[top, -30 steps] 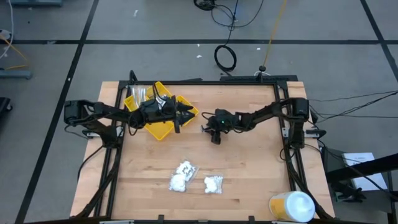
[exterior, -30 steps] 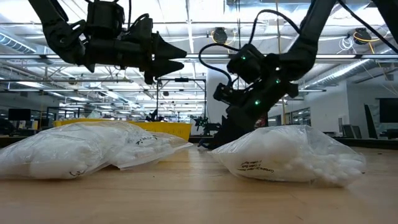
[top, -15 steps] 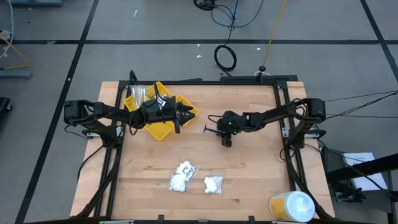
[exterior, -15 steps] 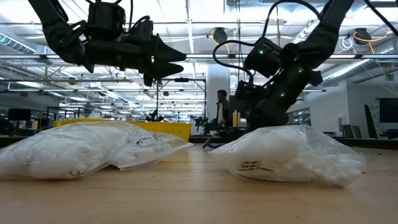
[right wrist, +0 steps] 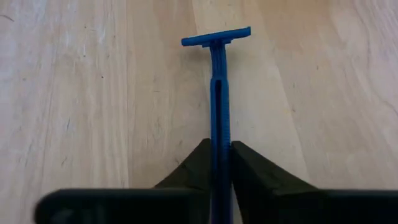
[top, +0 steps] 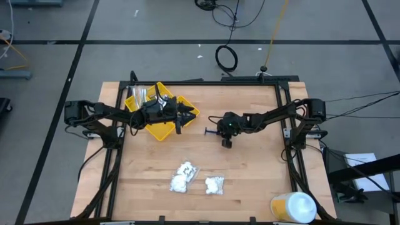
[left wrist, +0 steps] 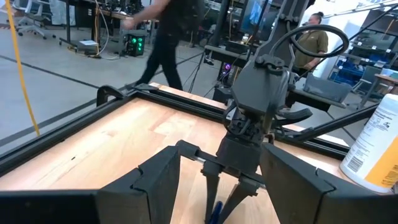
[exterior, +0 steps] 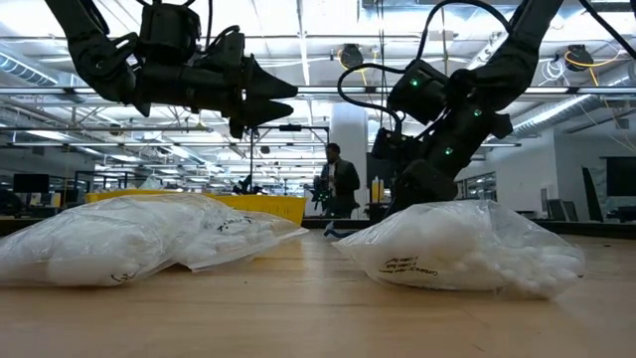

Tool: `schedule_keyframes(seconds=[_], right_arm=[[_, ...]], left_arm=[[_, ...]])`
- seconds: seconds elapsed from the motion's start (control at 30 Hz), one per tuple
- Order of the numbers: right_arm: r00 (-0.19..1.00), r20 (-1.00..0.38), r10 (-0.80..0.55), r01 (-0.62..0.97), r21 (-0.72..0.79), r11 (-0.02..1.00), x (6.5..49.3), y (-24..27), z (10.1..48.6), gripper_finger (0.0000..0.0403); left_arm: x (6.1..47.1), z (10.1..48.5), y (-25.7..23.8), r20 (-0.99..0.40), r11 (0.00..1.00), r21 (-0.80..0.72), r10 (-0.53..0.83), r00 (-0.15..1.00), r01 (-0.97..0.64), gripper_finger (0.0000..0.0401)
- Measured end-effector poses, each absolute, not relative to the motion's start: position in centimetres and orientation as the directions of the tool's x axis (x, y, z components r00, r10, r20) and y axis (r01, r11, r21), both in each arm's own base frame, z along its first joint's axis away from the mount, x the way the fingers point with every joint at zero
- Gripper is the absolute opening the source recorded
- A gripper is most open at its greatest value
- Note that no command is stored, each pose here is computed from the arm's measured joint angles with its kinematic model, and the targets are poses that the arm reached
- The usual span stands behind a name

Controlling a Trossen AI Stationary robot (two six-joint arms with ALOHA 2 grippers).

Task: Pick & Place Travel size toiletries
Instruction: Put the blue razor into the middle right yellow bin

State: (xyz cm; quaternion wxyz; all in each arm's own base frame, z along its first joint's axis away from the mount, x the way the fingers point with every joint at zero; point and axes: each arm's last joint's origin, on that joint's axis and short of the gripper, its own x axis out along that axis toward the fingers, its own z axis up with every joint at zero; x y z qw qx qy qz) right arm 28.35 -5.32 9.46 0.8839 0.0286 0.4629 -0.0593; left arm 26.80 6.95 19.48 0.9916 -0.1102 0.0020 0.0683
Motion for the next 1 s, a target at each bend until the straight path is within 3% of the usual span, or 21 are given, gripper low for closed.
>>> schedule_keyframes(seconds=[0.1,0.4,0.73,1.0], right_arm=[[0.564,-0.822,-0.076,0.116,-0.012,0.993,28.3,-5.3,9.5,0.002],[0.656,-0.754,-0.046,0.083,0.011,0.996,28.9,-5.3,10.6,0.002],[0.885,-0.461,0.06,-0.077,-0.018,0.997,30.2,-3.9,14.4,0.002],[0.971,-0.237,0.018,-0.03,-0.044,0.999,28.0,-4.2,14.8,0.0019]], left_arm=[[26.8,19.5,6.9,-0.019,0.966,-0.218,0.135,0.991,-0.136,0.0218],[26.8,19.5,6.9,-0.02,0.966,-0.218,0.134,0.991,-0.135,0.0218],[26.8,19.5,6.8,-0.018,0.962,-0.241,0.13,0.991,-0.131,0.0218],[27.0,19.7,6.3,0.001,0.971,-0.213,0.109,0.994,-0.107,0.0218]])
